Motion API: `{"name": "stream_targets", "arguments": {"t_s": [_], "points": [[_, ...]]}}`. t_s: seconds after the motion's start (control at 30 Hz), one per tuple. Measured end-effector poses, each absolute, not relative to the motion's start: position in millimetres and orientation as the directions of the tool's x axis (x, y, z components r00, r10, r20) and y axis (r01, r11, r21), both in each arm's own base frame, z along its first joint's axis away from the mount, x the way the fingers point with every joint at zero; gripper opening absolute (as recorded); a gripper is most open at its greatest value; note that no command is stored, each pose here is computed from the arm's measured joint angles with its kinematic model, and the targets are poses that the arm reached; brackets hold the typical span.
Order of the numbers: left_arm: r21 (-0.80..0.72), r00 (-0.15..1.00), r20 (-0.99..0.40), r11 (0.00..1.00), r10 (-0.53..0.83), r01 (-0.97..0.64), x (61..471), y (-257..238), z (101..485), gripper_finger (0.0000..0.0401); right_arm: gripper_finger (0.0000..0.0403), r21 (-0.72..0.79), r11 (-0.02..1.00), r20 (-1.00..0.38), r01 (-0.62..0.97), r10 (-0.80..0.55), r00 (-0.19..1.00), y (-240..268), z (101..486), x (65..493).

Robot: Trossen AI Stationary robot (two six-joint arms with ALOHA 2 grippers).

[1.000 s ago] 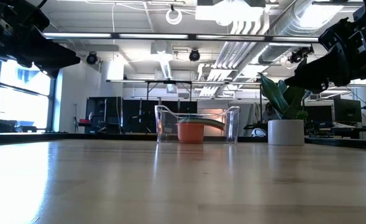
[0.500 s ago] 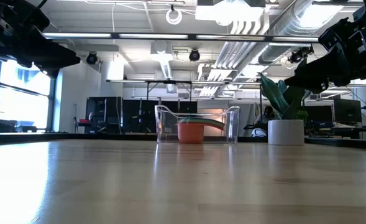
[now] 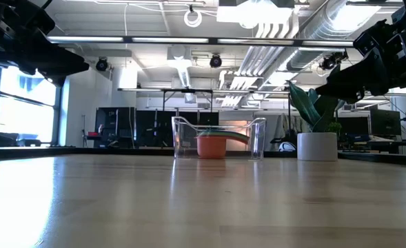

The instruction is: Nest measuring cups in basket

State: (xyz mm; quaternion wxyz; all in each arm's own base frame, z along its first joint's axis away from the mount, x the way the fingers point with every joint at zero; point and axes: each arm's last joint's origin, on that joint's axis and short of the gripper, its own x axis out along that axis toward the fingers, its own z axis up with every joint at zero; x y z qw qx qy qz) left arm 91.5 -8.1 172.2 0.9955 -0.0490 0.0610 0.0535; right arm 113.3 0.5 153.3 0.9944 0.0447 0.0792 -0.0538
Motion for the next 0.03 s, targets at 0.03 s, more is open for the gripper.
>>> {"name": "stream_targets", "arguments": {"t_s": [0.03], "points": [[-0.091,0.987,-0.126,0.99,0.1,-0.112,91.5,-8.1,172.3,0.009,0.0259,0.08,0.99,-0.162,0.114,-0.1,0.982,0.5,153.3,113.3]]}}
